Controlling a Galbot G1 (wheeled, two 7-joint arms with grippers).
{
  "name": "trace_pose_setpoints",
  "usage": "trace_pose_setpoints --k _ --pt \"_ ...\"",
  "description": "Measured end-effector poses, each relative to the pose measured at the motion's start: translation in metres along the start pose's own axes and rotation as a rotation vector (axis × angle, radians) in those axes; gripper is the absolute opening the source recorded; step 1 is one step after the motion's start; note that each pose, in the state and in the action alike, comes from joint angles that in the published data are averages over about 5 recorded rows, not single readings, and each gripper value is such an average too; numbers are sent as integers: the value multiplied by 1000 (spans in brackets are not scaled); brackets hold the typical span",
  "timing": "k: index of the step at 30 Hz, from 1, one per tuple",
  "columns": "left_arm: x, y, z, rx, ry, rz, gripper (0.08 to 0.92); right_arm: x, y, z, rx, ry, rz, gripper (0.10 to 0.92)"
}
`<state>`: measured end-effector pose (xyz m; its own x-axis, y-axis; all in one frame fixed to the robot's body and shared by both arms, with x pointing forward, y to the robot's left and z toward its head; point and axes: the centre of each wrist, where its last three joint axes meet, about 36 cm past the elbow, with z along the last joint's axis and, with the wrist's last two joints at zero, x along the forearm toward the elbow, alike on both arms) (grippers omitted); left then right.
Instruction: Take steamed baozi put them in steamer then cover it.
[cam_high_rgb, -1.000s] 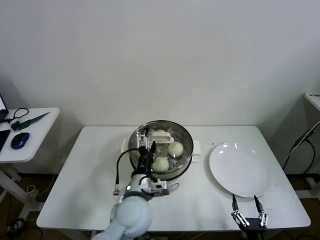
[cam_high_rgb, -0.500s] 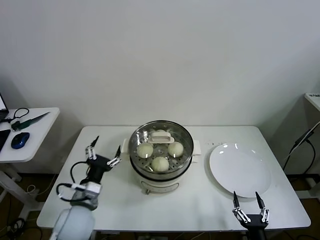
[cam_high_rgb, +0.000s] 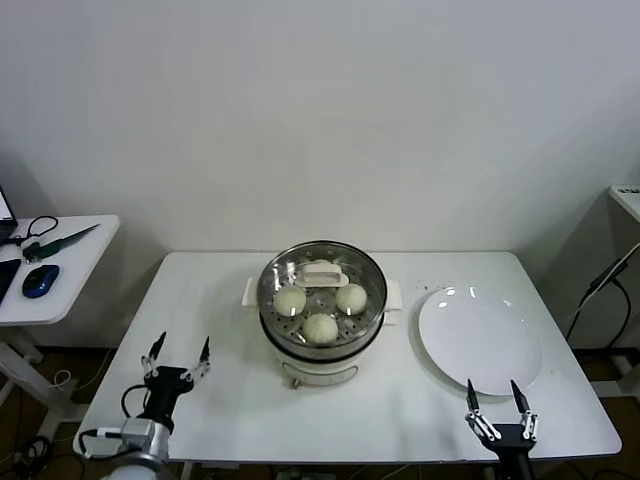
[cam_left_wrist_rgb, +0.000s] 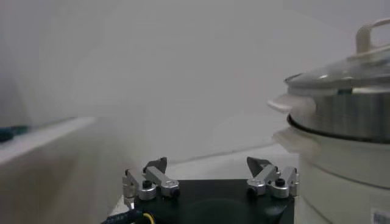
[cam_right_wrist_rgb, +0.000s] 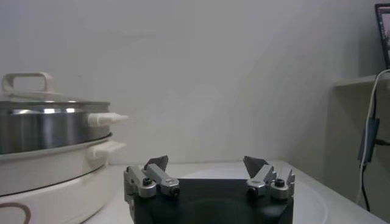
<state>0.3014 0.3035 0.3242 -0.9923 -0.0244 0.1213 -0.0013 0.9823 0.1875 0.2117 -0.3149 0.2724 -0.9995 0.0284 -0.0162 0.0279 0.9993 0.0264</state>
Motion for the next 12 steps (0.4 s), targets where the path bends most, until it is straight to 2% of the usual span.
trace_pose_setpoints --k 12 --pt "14 3 27 70 17 -29 823 0 0 0 -1 2 5 823"
